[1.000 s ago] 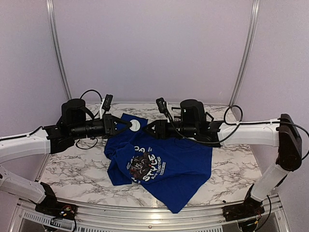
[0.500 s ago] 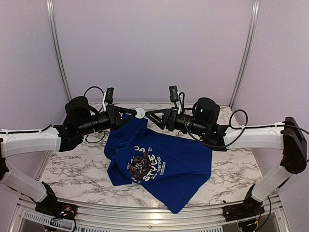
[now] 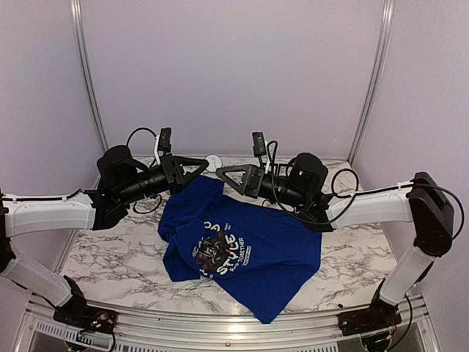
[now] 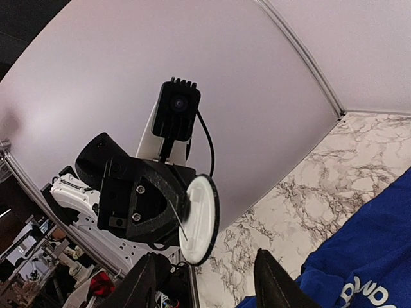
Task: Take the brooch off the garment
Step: Close the brooch securely.
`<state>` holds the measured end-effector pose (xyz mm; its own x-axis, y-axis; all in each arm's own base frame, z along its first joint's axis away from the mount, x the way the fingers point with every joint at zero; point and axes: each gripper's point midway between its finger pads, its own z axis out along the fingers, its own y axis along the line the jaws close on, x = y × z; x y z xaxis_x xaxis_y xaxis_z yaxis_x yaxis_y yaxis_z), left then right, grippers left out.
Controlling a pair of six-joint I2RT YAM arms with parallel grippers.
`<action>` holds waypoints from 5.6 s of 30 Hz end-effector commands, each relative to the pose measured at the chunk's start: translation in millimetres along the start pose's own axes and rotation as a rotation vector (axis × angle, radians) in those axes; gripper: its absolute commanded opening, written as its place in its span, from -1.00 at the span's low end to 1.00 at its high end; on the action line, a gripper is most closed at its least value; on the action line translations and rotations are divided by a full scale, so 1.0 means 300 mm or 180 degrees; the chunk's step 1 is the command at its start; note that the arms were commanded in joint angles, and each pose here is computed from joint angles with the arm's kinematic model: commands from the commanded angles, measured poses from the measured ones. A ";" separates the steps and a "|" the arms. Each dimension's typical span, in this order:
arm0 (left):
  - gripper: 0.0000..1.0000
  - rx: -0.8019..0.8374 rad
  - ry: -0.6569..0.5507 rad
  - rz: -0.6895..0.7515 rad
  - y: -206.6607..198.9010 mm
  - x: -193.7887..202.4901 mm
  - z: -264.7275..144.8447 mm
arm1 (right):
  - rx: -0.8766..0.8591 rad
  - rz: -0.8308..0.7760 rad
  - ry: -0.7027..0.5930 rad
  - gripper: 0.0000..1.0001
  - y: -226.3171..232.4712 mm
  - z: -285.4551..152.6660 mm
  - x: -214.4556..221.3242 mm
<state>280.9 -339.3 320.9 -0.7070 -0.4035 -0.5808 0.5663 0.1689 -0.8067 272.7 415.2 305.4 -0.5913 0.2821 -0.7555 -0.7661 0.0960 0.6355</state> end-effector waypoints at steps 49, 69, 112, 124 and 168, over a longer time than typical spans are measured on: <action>-1.00 -0.0066 0.0181 0.0664 -0.056 0.055 0.027 | -0.0297 0.0198 -0.0063 -0.83 0.038 0.051 -0.048; -1.00 -0.0044 0.0236 0.0757 -0.078 0.075 0.040 | -0.0345 0.0193 0.0044 -0.82 0.045 0.070 -0.026; -1.00 -0.0117 0.0056 0.0713 -0.089 0.096 0.037 | -0.0011 0.0280 -0.0287 -0.88 -0.008 0.051 -0.070; -1.00 -0.0066 -0.0029 0.0615 -0.107 0.106 0.041 | 0.0112 0.0220 -0.0465 -0.88 -0.004 0.041 -0.092; -1.00 -0.0052 -0.0190 0.0538 -0.139 0.112 0.042 | 0.0563 -0.0054 -0.0832 -0.77 -0.002 -0.011 -0.165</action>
<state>265.4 -357.7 335.6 -0.5718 -0.4984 -0.6517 0.6045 0.2811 -0.7454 278.9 412.5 337.9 -0.5273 0.4547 -0.7178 -0.7432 0.1628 0.6490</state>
